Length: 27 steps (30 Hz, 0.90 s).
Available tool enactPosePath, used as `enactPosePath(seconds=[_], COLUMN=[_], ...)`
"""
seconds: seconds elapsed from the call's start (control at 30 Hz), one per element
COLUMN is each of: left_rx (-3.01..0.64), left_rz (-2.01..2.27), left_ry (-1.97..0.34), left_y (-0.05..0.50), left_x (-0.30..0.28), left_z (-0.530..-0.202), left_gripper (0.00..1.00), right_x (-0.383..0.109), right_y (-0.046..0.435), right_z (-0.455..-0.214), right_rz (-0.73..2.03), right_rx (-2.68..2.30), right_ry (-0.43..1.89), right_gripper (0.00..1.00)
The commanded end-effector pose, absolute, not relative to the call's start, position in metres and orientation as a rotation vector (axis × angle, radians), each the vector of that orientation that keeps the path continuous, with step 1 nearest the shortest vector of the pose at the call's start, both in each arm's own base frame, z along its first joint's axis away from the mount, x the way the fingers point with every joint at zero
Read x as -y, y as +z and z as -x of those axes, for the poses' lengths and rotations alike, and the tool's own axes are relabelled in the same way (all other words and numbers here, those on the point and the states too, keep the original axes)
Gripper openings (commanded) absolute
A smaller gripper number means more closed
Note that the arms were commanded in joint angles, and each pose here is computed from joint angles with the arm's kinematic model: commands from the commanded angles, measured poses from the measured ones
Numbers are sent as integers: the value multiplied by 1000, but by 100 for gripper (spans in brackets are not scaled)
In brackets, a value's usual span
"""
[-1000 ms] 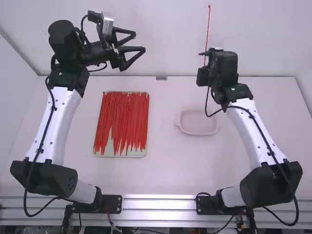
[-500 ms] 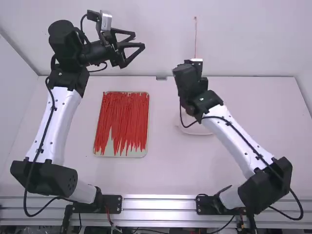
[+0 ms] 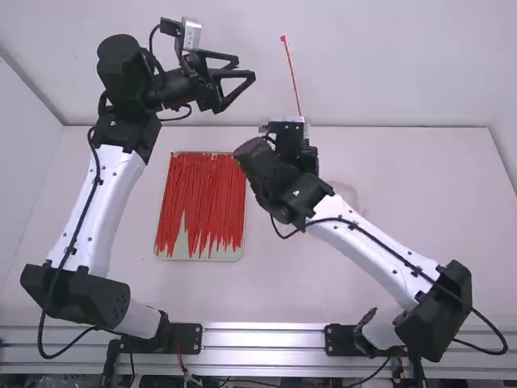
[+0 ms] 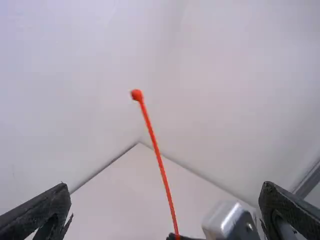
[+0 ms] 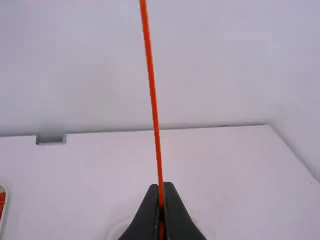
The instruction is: Fasten the cable tie
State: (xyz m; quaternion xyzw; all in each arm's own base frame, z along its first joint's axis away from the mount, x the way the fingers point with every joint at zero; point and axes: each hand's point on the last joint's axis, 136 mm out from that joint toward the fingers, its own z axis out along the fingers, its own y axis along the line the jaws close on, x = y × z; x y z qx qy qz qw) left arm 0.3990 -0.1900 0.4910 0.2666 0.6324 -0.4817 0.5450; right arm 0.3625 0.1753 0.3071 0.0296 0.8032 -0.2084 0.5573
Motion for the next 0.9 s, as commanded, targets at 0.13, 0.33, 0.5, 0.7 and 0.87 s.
enactPosePath(seconds=[0.13, 0.33, 0.5, 0.7, 0.87], left_rx=[-1527, -1520, -1518, -1510, -1511], left_rz=[-556, -577, -588, -599, -598], left_ry=[-1170, -1185, -1196, -1202, -1202], left_y=[491, 492, 492, 493, 493], left_x=[198, 206, 211, 215, 215], left_z=[-405, -400, -397, -395, -395], left_gripper=[92, 86, 72, 52, 36], right_x=[-189, -207, -217, -224, -223], right_y=[330, 330, 330, 330, 330], right_z=[-345, -334, -328, -323, -324], right_rz=[-106, -58, -31, -10, -14], right_rx=[-1801, -1798, -1797, -1796, -1796], right_ry=[-500, -467, -446, -431, -432], right_gripper=[0, 0, 0, 0, 0])
